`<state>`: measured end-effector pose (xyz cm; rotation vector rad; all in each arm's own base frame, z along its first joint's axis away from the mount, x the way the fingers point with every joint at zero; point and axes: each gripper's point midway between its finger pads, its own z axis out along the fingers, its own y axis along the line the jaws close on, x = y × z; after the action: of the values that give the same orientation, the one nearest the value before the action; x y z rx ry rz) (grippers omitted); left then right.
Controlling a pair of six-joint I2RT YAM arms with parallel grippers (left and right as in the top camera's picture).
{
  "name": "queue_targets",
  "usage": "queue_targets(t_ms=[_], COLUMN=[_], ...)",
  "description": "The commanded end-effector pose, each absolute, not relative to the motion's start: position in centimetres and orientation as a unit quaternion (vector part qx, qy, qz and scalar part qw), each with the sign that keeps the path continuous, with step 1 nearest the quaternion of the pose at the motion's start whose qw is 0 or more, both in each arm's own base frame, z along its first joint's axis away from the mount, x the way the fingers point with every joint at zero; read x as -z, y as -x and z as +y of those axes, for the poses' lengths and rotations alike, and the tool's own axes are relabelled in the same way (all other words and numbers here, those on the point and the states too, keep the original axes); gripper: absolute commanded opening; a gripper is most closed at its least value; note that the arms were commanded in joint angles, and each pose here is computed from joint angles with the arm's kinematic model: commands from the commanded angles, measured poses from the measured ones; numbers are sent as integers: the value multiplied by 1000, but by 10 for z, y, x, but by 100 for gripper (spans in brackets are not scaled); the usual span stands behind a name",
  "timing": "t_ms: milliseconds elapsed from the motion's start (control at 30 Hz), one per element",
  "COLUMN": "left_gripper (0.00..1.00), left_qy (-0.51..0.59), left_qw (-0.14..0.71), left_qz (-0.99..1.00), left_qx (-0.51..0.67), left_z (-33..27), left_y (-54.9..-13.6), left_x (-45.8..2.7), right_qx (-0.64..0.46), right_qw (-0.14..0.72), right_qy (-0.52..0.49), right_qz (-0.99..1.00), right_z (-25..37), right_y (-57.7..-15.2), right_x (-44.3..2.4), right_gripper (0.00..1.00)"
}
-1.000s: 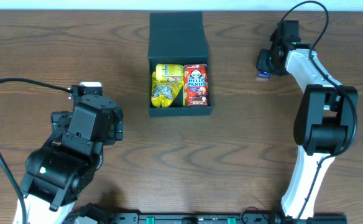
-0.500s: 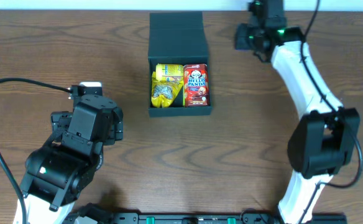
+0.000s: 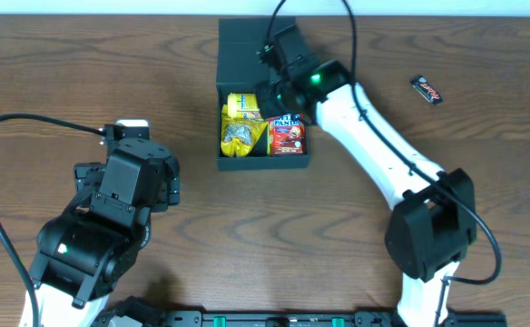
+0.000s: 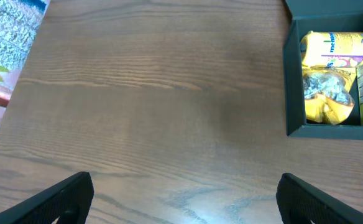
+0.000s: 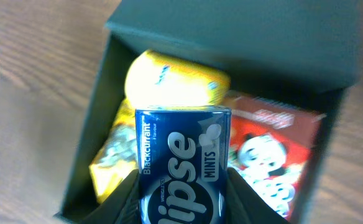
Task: Pack container
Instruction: 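Carry the Eclipse tin into the box and release it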
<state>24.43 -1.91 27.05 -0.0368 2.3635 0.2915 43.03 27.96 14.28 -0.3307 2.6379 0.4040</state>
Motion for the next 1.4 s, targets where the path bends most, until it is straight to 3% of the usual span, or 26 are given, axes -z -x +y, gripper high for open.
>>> queue_targets(t_ms=[0, 333, 600, 733, 933, 967, 1133, 1233, 1367], left_gripper=[95, 95, 95, 95, 95, 95, 95, 95, 95], left_qy=[21, 21, 21, 21, 21, 21, 21, 21, 21], left_qw=[373, 373, 373, 373, 373, 373, 373, 373, 373], left_qz=[921, 921, 921, 921, 921, 921, 921, 921, 921], left_qx=[-111, -111, -111, -111, -111, -111, -111, -111, -111], left_z=[-19, -19, -19, -19, -19, -19, -19, -19, -19], left_y=[-244, -244, -244, -244, -244, -244, -244, -244, -244], left_x=[-272, -272, -272, -272, -272, -272, -272, -272, -272], right_qx=[-147, -106, -86, -65, -61, -60, -60, -63, -66], right_qw=[202, 183, 190, 188, 191, 190, 190, 193, 199], right_qy=[85, 64, 41, 6, 4, 4, 4, 3, 2], right_qz=[965, 975, 977, 980, 980, 980, 980, 979, 978], right_z=[291, 310, 304, 293, 292, 291, 292, 292, 293], right_y=[-423, -410, -412, -411, -412, -411, -411, -413, -416], right_x=[-127, -87, -85, -83, -83, -83, -83, -84, -89], right_gripper=[17, 17, 16, 9, 13, 16, 57, 63, 64])
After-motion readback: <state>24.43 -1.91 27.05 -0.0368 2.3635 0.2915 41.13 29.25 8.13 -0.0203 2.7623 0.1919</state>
